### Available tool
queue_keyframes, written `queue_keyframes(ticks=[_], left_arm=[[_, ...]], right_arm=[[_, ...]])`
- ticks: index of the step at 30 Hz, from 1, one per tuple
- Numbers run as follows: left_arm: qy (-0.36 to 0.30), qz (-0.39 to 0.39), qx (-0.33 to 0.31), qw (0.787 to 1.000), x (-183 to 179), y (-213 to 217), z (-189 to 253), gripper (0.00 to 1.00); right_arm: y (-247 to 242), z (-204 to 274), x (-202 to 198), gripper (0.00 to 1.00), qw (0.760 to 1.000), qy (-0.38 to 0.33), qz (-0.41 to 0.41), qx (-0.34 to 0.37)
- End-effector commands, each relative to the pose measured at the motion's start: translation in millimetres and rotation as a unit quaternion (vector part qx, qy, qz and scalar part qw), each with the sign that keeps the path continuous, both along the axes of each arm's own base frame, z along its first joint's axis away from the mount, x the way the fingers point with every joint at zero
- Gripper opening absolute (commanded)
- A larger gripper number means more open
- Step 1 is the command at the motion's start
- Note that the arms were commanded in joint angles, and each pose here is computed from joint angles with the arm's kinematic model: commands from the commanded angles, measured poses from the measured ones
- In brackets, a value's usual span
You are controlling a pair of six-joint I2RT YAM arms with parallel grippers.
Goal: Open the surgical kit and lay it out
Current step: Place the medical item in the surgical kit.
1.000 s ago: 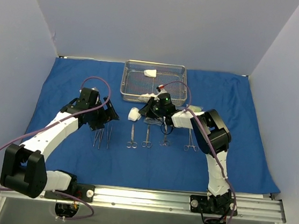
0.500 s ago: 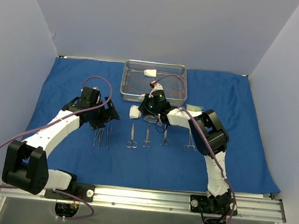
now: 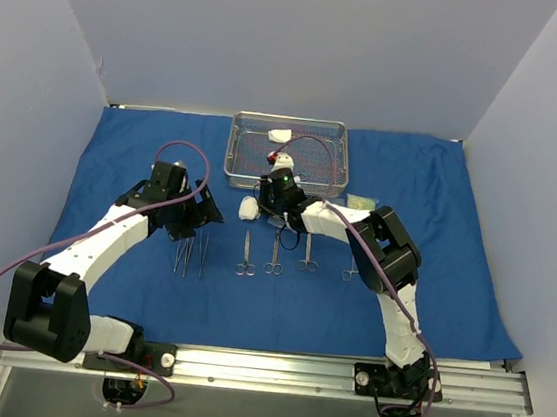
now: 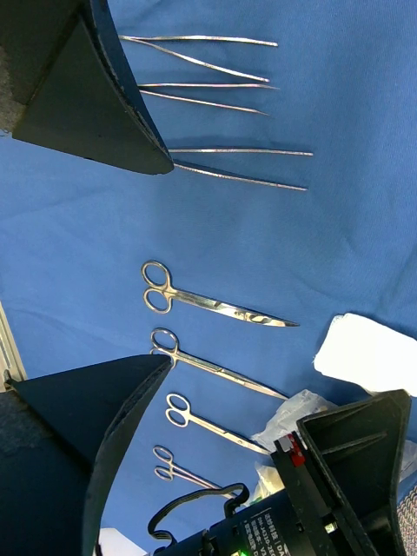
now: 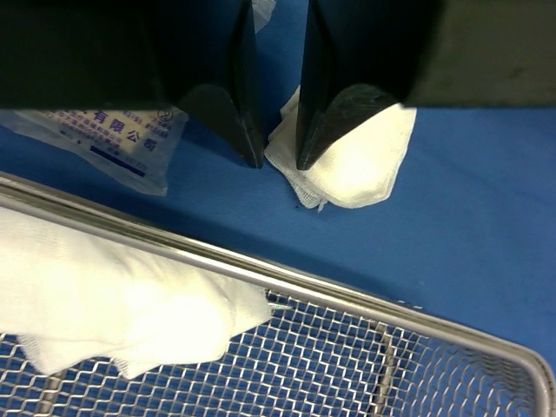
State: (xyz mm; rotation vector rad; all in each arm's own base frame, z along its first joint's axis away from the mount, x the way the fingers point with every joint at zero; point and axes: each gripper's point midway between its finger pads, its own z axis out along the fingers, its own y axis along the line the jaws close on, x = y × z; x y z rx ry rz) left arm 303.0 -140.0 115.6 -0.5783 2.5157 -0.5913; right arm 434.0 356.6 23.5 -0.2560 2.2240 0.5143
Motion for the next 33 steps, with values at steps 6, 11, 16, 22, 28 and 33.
queue_keyframes(ticks=[6,11,16,22,28,33], left_arm=[[-0.039,-0.006,-0.006,0.999,13,-2,23,0.94],[-0.045,-0.006,-0.007,0.999,18,-3,28,0.94],[-0.057,-0.006,-0.006,0.998,25,-4,39,0.94],[-0.072,-0.007,-0.007,0.997,46,-8,41,0.94],[-0.094,-0.024,-0.039,0.994,93,-32,30,0.94],[-0.069,-0.047,-0.047,0.995,114,-46,-2,0.94]], right_arm=[[4,56,9,0.29,0.998,-0.062,-0.003,-0.015],[13,93,-8,0.40,0.996,-0.080,0.036,-0.003],[-1,140,-14,0.53,0.993,-0.113,0.027,0.002],[-23,168,5,0.62,0.992,-0.124,0.002,0.015],[-54,166,34,1.00,0.993,-0.112,-0.026,0.032],[-85,164,72,1.00,0.992,-0.112,-0.058,0.008]])
